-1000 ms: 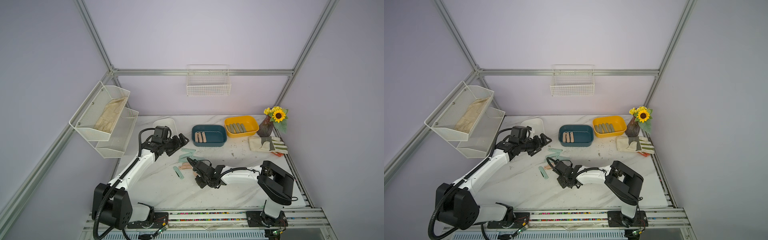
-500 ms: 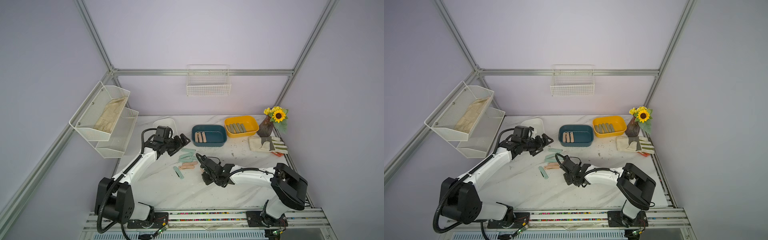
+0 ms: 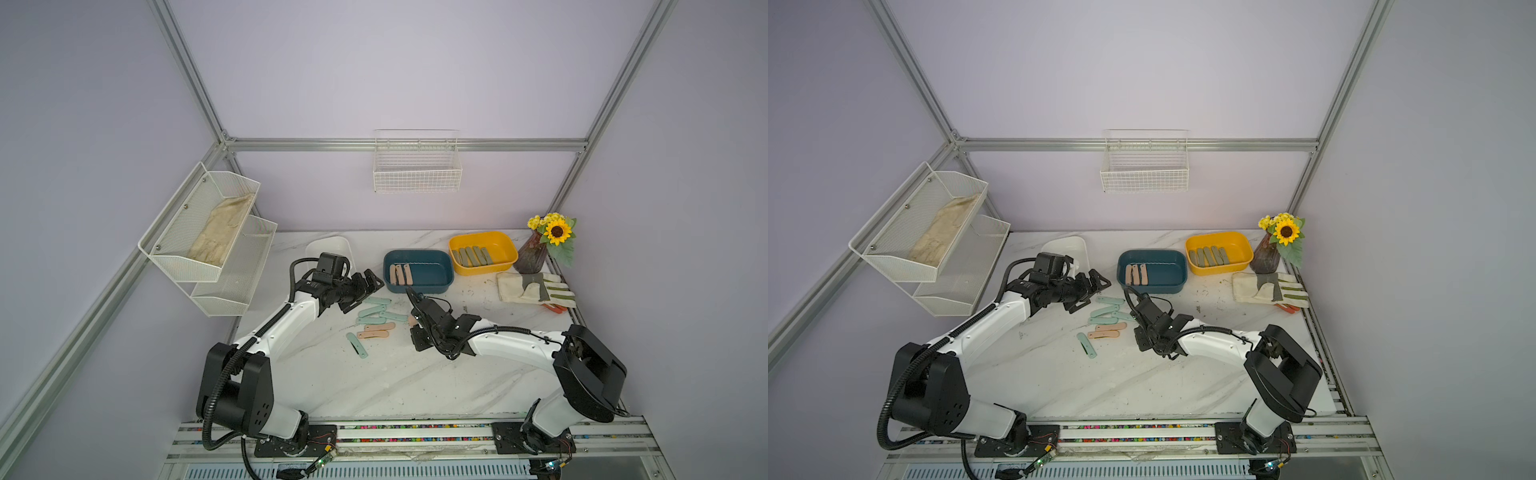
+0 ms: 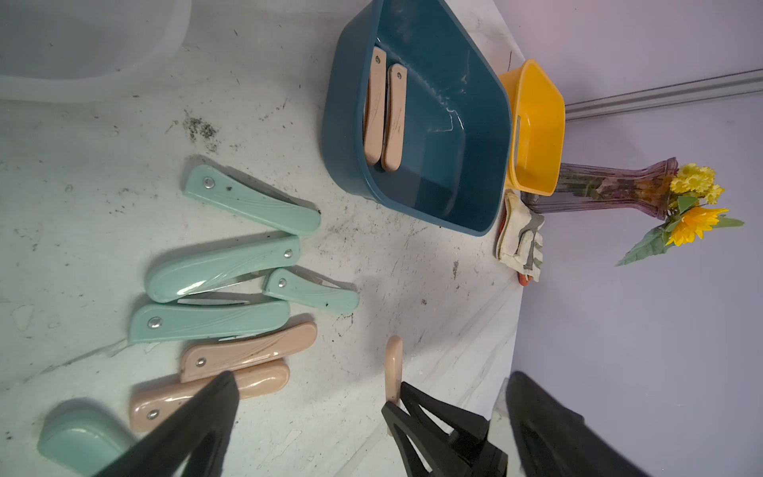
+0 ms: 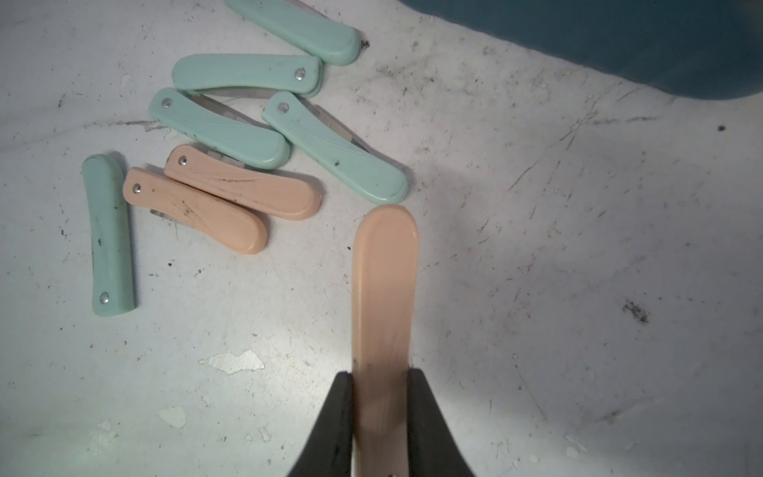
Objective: Place the fruit knives into the storage box by color
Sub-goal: Pick up the fruit knife from the center of the board.
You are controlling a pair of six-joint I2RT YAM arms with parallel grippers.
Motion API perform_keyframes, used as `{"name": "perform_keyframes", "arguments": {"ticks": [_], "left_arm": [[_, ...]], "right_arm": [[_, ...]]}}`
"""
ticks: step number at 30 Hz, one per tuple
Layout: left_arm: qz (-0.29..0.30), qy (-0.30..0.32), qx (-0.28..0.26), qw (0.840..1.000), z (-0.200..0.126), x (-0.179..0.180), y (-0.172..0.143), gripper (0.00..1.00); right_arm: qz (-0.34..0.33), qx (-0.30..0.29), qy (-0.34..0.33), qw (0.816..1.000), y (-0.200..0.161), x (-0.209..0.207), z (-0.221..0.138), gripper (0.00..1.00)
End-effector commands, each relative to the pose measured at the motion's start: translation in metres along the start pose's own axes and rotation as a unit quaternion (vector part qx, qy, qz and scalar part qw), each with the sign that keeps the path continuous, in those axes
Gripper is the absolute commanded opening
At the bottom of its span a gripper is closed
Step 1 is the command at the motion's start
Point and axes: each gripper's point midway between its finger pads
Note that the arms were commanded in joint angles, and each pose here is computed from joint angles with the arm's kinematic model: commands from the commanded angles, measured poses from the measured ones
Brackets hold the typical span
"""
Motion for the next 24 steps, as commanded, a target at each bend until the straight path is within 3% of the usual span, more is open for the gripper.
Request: {"name": "perform_keyframes", "arguments": {"ticks": [1,14,24], "left_arm": [[0.015,-0.045,-0.012,0.999,-0.011,-0.036,0.009,1.0],[0.02,-0.059,-0.012,0.998,-0.008,-0.057,0.017,1.0],[0.032,-0.074,-0.006,0.997,0.009,-0.089,0.031,1.0]], "right_arm": [[0.009,-0.029,0.002,1.0,0.024,-0.002,-0.009,0.22],[0.052,-0.114,-0.001,0.992,0.115,-0.037,-0.035,0.24],[0.13,-0.148,-0.008,0.98,0.177,-0.094,0.006,0.24]]}}
Point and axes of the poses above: each gripper's point midway between its finger pads, its own z axis out along the fingers, its own x axis along the line the jaws close on, y = z × x, and after that the axes turned 13 degrees about -z, right-handed
